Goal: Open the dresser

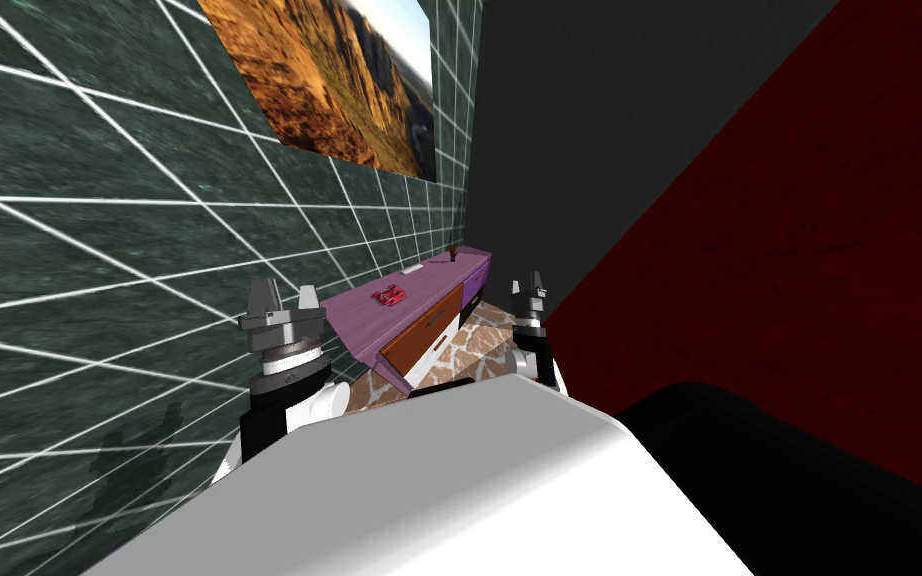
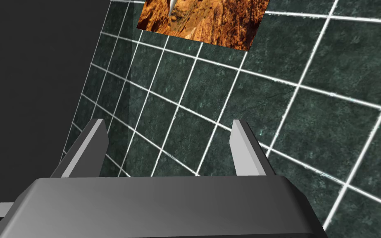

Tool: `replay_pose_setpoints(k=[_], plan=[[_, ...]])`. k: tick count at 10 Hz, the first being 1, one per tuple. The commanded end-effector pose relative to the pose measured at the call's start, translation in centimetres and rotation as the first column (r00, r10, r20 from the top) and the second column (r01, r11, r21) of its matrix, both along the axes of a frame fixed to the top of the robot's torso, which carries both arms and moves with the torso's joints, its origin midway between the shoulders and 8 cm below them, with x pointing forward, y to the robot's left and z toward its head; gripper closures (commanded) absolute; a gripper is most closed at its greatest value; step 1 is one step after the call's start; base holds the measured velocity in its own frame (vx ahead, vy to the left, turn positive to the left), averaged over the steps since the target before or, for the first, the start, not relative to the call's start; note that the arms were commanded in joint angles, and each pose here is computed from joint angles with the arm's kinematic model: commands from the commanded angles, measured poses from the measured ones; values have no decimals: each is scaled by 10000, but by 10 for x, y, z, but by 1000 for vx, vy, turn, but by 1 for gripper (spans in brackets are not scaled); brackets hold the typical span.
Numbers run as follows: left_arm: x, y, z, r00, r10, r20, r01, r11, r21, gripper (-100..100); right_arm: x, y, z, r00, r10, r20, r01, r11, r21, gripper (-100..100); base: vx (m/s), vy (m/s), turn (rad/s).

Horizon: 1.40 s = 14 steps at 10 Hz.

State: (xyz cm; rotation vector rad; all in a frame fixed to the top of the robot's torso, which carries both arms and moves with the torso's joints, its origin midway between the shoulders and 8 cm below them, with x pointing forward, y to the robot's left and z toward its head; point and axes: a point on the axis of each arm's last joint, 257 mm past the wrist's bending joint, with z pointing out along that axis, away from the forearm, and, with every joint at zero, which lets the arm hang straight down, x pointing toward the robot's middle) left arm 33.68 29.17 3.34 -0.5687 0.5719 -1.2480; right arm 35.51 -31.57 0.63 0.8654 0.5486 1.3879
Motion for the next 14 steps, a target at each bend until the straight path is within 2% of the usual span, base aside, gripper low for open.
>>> replay_pose_setpoints(k=[1,9,10,14], plan=[[0,0,0,10000,0,0,0,10000,0,0,0,0,0,10000,0,0,0,10000,0,0,0,0,0],[0,0,0,10000,0,4,0,10000,1,0,0,0,0,10000,0,4,0,10000,-1,0,0,0,0],[0,0,0,10000,0,4,0,10000,1,0,2,1,-3,9996,255,-155,-258,9995,-194,-100,6,5,39],[0,0,0,10000,0,-3,0,10000,-1,0,9,-9,-25,9912,1021,-842,-1009,9947,189,-100,4,13,91]])
